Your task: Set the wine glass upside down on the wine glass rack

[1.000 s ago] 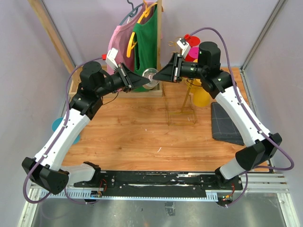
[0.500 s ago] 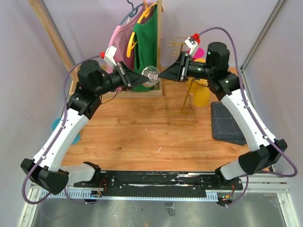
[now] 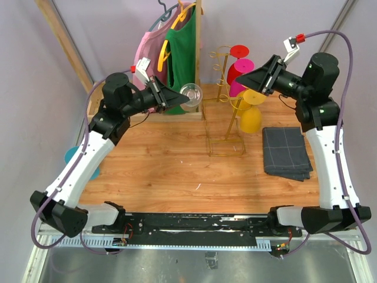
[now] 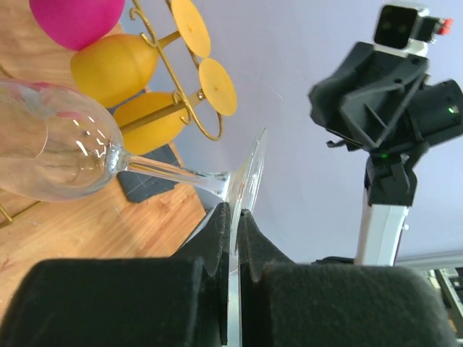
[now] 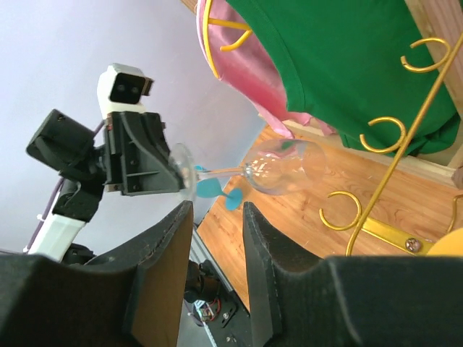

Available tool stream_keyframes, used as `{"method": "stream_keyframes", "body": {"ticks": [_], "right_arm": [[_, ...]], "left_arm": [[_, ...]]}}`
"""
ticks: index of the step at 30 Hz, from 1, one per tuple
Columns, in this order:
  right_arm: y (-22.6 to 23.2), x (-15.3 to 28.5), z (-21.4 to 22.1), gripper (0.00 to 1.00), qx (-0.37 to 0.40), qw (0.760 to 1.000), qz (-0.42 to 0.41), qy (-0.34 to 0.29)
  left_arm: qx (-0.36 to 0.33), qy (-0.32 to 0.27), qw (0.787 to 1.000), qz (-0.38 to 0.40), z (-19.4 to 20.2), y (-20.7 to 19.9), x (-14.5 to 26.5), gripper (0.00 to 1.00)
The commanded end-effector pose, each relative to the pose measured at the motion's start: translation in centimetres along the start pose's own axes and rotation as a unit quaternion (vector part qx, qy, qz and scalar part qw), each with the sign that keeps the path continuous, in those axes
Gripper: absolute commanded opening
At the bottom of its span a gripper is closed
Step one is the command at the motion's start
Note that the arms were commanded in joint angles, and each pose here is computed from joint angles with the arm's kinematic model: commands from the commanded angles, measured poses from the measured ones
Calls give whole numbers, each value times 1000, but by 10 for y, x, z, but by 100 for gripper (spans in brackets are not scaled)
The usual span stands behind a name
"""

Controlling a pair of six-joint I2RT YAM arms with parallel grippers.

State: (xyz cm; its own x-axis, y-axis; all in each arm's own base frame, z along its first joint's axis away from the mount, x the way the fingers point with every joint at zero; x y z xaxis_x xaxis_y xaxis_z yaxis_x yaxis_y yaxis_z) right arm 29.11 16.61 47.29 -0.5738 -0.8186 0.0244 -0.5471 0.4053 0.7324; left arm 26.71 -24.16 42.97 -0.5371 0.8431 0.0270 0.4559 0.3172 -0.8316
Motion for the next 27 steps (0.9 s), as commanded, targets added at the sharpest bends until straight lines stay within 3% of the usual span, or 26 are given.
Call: {"method": "stream_keyframes", "body": {"ticks": [1, 15, 27], "right_arm": [[-1, 16, -5, 35, 17, 1000, 15, -21], [-7, 33, -9, 35, 25, 998, 35, -48], [-12, 37, -11, 35, 23, 997, 42, -53]], "left_arm": [[13, 12, 999, 33, -5, -4, -19, 0], [28, 0, 1000, 9, -31, 21, -76, 0], [31, 16, 999, 7, -26, 28, -110, 0]]}}
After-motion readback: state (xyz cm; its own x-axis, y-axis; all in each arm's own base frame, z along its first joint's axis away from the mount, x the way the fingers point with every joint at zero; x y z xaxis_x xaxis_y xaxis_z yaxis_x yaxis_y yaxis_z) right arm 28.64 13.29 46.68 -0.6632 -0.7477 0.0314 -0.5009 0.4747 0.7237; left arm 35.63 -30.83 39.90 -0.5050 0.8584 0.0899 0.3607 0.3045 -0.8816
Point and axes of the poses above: each gripper's point midway between its finger pads, its own x axis back along the fingers, its own y axis along the line the jaws close on, z = x × y, the point moved 3 cm from there along x, back along the fingers, and after that the axes turned 3 degrees about -x, right-handed, at the moved point
